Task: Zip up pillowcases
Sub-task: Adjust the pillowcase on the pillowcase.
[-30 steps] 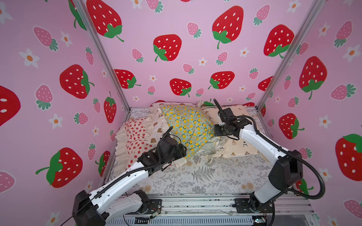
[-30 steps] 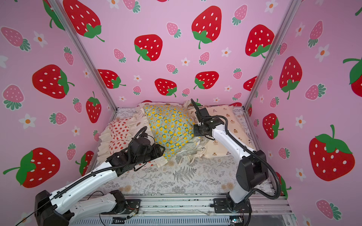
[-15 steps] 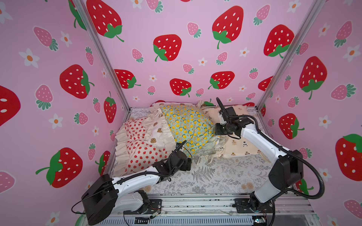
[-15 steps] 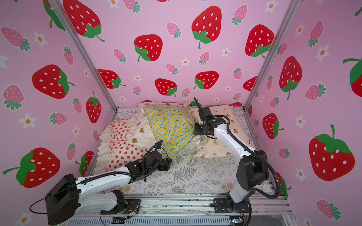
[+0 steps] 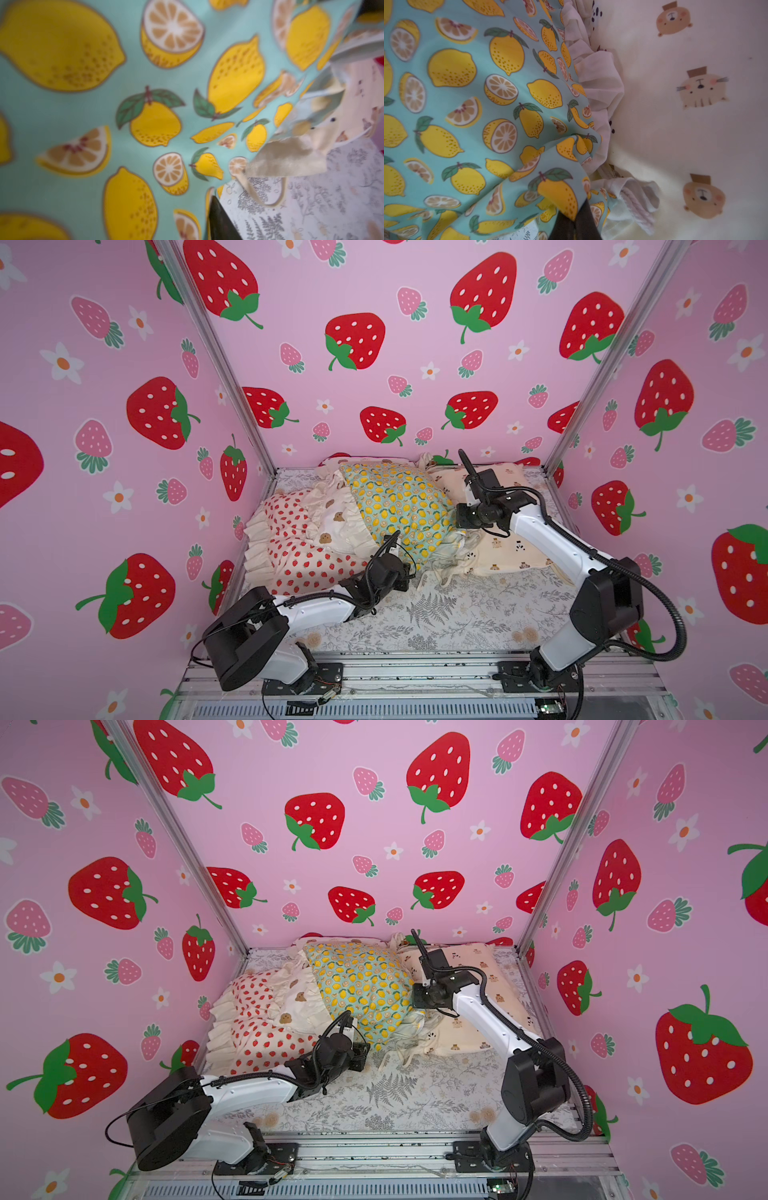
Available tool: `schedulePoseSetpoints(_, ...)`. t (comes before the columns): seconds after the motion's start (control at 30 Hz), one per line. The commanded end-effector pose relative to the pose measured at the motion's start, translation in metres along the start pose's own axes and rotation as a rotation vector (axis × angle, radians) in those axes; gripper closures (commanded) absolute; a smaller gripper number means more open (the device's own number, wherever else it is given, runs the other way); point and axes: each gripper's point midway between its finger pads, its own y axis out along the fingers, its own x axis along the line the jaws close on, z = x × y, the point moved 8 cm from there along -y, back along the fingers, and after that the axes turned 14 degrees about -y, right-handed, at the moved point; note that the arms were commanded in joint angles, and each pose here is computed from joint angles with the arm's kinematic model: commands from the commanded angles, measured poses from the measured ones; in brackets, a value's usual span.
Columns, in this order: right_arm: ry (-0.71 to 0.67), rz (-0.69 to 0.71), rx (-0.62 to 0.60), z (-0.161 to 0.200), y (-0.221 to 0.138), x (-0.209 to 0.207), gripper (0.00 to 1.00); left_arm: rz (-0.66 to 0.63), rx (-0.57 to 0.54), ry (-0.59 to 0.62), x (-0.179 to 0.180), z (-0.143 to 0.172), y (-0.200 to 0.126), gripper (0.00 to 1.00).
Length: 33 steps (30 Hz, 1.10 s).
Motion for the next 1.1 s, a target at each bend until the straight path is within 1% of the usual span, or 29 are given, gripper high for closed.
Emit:
schedulePoseSetpoints(0.0, 0.001, 0.013, -0.02, -0.001, -0.002, -0.002, 0.95, 0.096, -0.051, -0.057, -0.025, -0.022, -0.006, 0.76)
schedulePoseSetpoints(0.1, -0.006, 0.009, -0.046, -0.004, -0.006, -0.002, 0.91, 0.138, -0.051, -0.094, -0.028, -0.027, -0.021, 0.89)
schedulePoseSetpoints(0.13, -0.01, 0.008, -0.056, -0.005, -0.008, -0.002, 0.9, 0.133, -0.048, -0.117, -0.029, -0.031, -0.027, 0.93)
schedulePoseSetpoints(0.17, -0.012, 0.003, -0.064, -0.006, -0.01, -0.001, 0.87, 0.126, -0.042, -0.136, -0.03, -0.034, -0.031, 0.93)
schedulePoseSetpoints(0.2, -0.017, -0.003, -0.074, -0.007, -0.013, 0.0, 0.84, 0.124, -0.024, -0.158, -0.031, -0.037, -0.036, 0.99)
schedulePoseSetpoints(0.27, -0.02, -0.02, -0.112, -0.008, -0.024, 0.002, 0.76, 0.131, 0.011, -0.214, -0.034, -0.043, -0.044, 1.0)
schedulePoseSetpoints(0.37, -0.017, -0.064, -0.171, -0.004, -0.045, 0.007, 0.6, 0.151, 0.032, -0.335, -0.037, -0.055, -0.06, 1.0)
schedulePoseSetpoints(0.47, -0.023, -0.097, -0.219, 0.005, -0.073, 0.015, 0.5, 0.15, 0.063, -0.509, -0.031, -0.064, -0.073, 1.0)
schedulePoseSetpoints(0.53, -0.032, -0.144, -0.243, 0.014, -0.088, 0.025, 0.44, 0.166, 0.084, -0.636, -0.027, -0.068, -0.078, 1.0)
schedulePoseSetpoints(0.63, -0.038, -0.239, -0.264, 0.032, -0.105, 0.044, 0.42, 0.191, 0.087, -0.752, -0.028, -0.076, -0.089, 1.0)
schedulePoseSetpoints(0.73, -0.056, -0.32, -0.284, 0.05, -0.112, 0.068, 0.43, 0.21, 0.089, -0.854, -0.032, -0.081, -0.096, 1.0)
schedulePoseSetpoints(0.77, -0.064, -0.349, -0.295, 0.056, -0.111, 0.076, 0.45, 0.222, 0.091, -0.878, -0.033, -0.082, -0.097, 1.0)
schedulePoseSetpoints(0.83, -0.094, -0.427, -0.327, 0.066, -0.105, 0.096, 0.51, 0.214, 0.1, -0.966, -0.03, -0.08, -0.097, 1.0)
schedulePoseSetpoints(0.93, -0.134, -0.482, -0.329, 0.079, -0.091, 0.116, 0.54, 0.244, 0.099, -1.07, -0.028, -0.077, -0.098, 1.0)
schedulePoseSetpoints(1.07, -0.208, -0.558, -0.365, 0.089, -0.077, 0.141, 0.64, 0.211, 0.093, -1.121, -0.025, -0.078, -0.103, 1.0)
